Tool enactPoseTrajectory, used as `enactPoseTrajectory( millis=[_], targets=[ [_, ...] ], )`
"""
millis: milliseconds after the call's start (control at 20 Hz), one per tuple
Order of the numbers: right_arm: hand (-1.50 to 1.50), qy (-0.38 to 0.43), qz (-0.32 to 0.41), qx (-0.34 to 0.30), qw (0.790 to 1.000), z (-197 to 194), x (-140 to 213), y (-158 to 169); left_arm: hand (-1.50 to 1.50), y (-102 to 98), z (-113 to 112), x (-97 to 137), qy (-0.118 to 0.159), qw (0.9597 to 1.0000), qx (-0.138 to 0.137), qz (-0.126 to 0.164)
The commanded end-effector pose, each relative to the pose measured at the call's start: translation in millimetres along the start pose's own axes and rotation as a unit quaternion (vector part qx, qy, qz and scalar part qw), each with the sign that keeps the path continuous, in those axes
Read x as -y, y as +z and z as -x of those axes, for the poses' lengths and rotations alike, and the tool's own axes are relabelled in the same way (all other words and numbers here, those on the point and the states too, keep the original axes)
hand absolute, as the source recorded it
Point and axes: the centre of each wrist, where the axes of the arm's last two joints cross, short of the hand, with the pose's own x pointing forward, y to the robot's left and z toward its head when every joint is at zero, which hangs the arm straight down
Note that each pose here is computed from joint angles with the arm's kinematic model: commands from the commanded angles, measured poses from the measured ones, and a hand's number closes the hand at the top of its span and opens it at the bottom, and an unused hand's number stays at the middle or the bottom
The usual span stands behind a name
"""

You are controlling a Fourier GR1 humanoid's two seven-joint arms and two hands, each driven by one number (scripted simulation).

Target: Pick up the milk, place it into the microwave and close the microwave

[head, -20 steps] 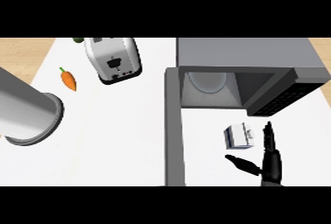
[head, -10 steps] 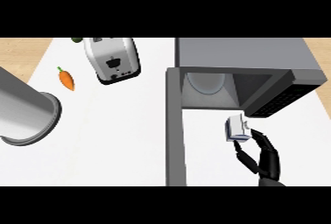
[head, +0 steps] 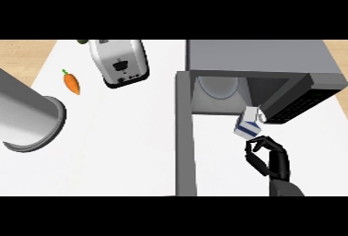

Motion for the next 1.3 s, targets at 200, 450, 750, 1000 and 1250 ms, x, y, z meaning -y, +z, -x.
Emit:
enactPoseTrajectory(
  millis=[200,450,750,1000,1250],
  targets=[
    [1.50,-0.056,-0.102,0.053,0.992,-12.7,-30.8,-27.8,-1.50,6.0,0.2,0.3,0.009,0.9999,0.004,0.012],
    [1.50,-0.058,-0.137,0.063,0.987,-13.9,-30.1,-31.7,-1.50,-4.7,-10.7,-5.0,0.008,0.9999,0.006,0.002],
    [1.50,-0.029,-0.132,0.098,0.986,-47.4,-74.2,-71.9,-1.50,6.9,-3.0,-11.9,-0.002,0.9999,-0.016,-0.005],
    [1.50,-0.013,-0.120,0.099,0.988,-60.1,-52.9,-101.1,-1.50,6.4,-8.9,-7.6,-0.002,0.9999,-0.015,0.000],
    [1.50,0.001,-0.123,0.086,0.989,-95.6,-57.9,-149.1,-1.50,0.1,3.2,2.6,-0.001,0.9999,-0.013,0.000]
  ],
)
